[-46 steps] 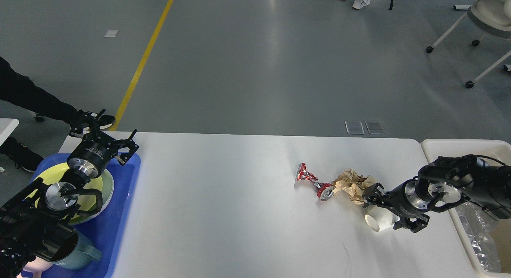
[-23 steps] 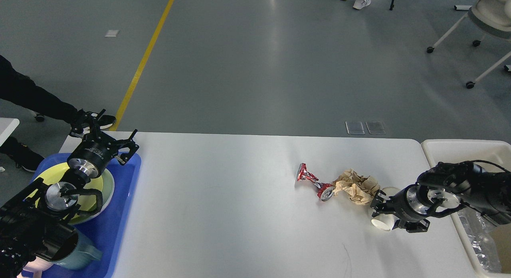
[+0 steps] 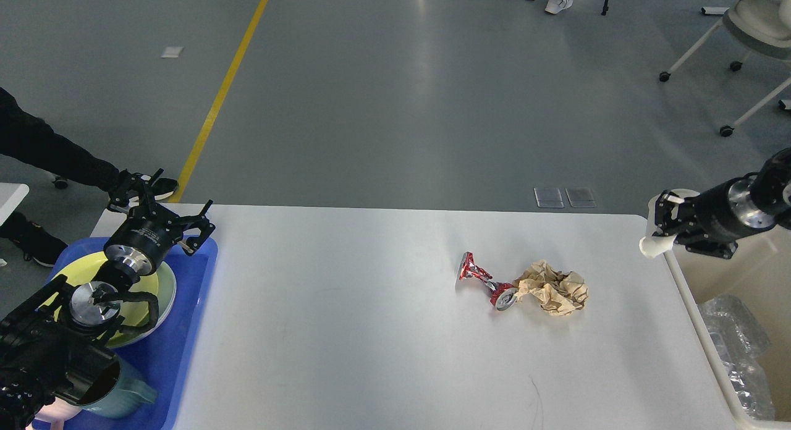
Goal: Tidy desktop
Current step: 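Lift the white paper cup and drop it into the white bin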
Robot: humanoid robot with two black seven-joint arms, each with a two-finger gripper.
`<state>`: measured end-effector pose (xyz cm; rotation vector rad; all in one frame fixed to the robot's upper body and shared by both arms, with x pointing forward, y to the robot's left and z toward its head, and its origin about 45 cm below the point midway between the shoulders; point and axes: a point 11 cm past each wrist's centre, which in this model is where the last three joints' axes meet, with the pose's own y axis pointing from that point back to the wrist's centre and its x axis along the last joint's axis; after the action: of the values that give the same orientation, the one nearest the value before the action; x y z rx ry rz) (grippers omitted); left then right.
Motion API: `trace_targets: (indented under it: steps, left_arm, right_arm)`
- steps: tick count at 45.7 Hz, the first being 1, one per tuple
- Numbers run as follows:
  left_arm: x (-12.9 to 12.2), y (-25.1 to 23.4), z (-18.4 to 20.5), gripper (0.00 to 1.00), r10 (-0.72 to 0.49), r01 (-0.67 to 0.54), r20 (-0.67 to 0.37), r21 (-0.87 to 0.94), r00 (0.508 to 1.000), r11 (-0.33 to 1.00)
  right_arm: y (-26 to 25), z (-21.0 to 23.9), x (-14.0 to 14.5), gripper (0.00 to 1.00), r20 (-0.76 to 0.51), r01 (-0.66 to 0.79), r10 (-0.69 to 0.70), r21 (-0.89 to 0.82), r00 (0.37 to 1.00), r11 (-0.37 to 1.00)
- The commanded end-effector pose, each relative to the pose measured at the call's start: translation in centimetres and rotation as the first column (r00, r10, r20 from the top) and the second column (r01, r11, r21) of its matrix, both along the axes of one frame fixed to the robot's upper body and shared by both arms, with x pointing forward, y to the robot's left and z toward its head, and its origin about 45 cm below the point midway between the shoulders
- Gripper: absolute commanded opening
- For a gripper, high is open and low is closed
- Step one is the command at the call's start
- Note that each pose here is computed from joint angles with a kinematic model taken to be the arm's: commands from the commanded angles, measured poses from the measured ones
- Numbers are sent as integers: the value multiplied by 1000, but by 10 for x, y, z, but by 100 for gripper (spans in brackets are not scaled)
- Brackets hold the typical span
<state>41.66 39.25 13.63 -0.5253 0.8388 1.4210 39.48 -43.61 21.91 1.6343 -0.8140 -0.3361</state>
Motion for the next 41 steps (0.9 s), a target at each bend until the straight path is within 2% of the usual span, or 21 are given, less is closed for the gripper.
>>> trace_targets:
  steps: [1, 9, 17, 23, 27, 30, 36, 41]
  left_arm:
    - [0, 0, 0, 96, 0, 0, 0, -1, 1000, 1000]
    - [0, 0, 0, 96, 0, 0, 0, 1, 1000, 1000]
    - [0, 0, 0, 96, 0, 0, 0, -1, 1000, 1000]
    - [0, 0, 0, 96, 0, 0, 0, 1, 1000, 1000]
    - [0, 0, 0, 96, 0, 0, 0, -1, 1000, 1000]
    - [0, 0, 0, 96, 0, 0, 0, -1, 1000, 1000]
    - [0, 0, 0, 96, 0, 0, 0, -1, 1000, 1000]
    - [0, 0, 0, 96, 0, 0, 0, -1, 1000, 1000]
  right_arm:
    - [15, 63, 16, 0, 45, -73, 69, 109, 997, 991]
    - [55, 137, 18, 0, 109, -227, 205, 259, 973, 939]
    - [77, 209, 20, 0, 269, -328, 251, 300, 930, 896]
    - [81, 228, 22, 0, 314, -348, 254, 294, 915, 890]
    - [71, 216, 22, 0, 288, -320, 238, 282, 928, 905]
    - [54, 192, 24, 0, 267, -246, 177, 256, 947, 935]
    - [-1, 127, 26, 0, 262, -4, -35, 148, 964, 989]
    - [-53, 67, 9, 0, 278, 207, -202, 14, 939, 978]
